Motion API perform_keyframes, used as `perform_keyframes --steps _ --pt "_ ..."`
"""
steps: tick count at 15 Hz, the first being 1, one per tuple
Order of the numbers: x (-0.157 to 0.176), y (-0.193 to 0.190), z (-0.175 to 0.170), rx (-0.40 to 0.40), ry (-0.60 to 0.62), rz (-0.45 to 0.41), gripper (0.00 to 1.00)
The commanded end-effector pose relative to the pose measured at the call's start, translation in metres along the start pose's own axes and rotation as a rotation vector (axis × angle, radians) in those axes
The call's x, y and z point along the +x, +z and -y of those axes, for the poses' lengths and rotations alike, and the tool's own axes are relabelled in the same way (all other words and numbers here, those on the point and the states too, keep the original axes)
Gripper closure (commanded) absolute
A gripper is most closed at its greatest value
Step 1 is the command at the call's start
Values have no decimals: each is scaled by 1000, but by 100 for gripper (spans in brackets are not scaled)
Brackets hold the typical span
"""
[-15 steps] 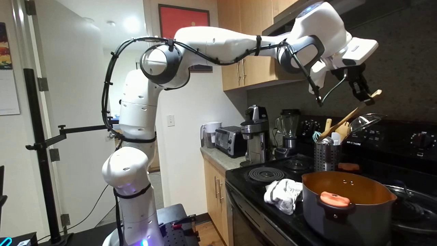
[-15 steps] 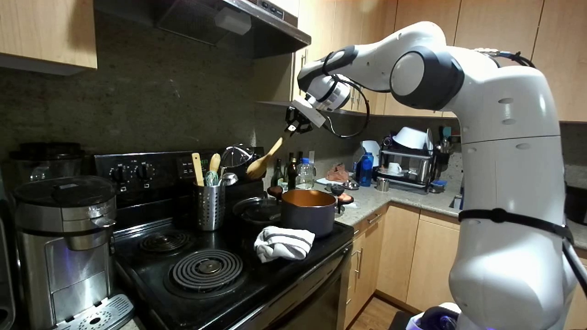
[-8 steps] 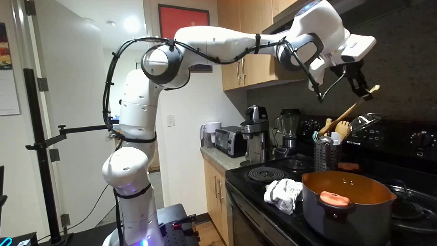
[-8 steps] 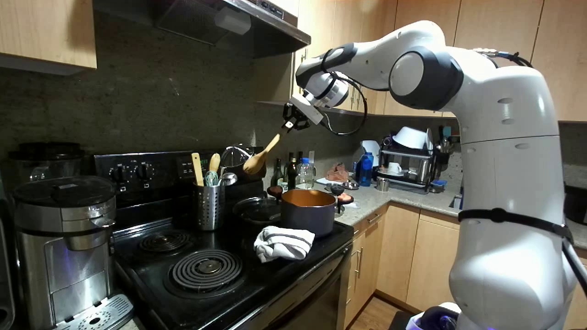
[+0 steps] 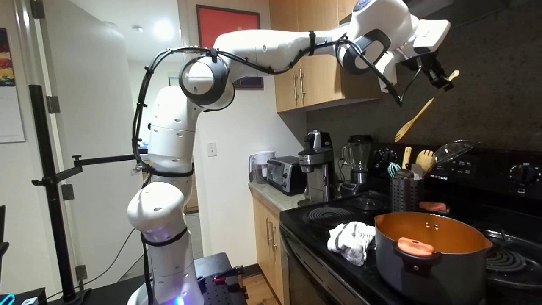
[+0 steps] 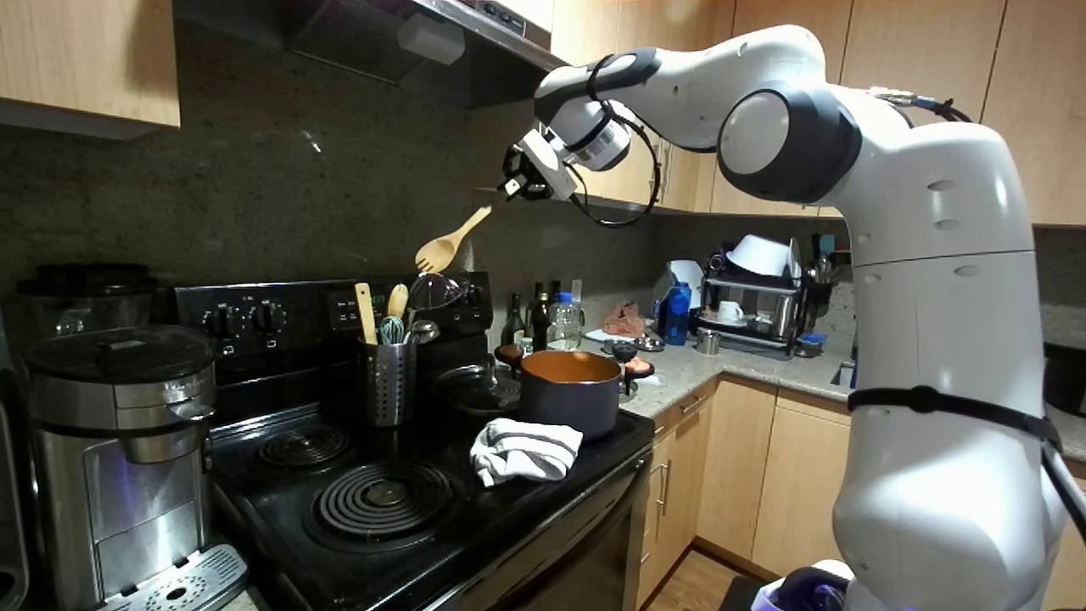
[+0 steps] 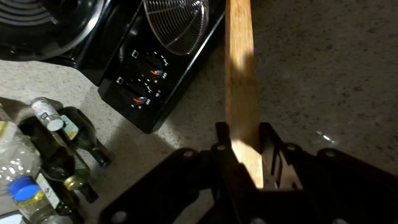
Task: Place the wooden spoon in the utensil holder
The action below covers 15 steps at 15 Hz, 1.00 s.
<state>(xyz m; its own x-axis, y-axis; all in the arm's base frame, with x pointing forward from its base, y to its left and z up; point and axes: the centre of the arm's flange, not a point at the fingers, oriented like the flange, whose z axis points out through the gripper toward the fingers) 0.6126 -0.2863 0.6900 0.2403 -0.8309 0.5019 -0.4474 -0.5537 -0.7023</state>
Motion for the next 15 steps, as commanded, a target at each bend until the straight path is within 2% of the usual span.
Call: perform_keyframes --steps 1,4,9,15 --pt "-12 7 10 91 -77 -70 93" --pt "-29 16 17 138 -153 -93 93" --pt "-55 32 19 171 -271 -90 93" --pt "-62 41 12 216 -362 -143 93"
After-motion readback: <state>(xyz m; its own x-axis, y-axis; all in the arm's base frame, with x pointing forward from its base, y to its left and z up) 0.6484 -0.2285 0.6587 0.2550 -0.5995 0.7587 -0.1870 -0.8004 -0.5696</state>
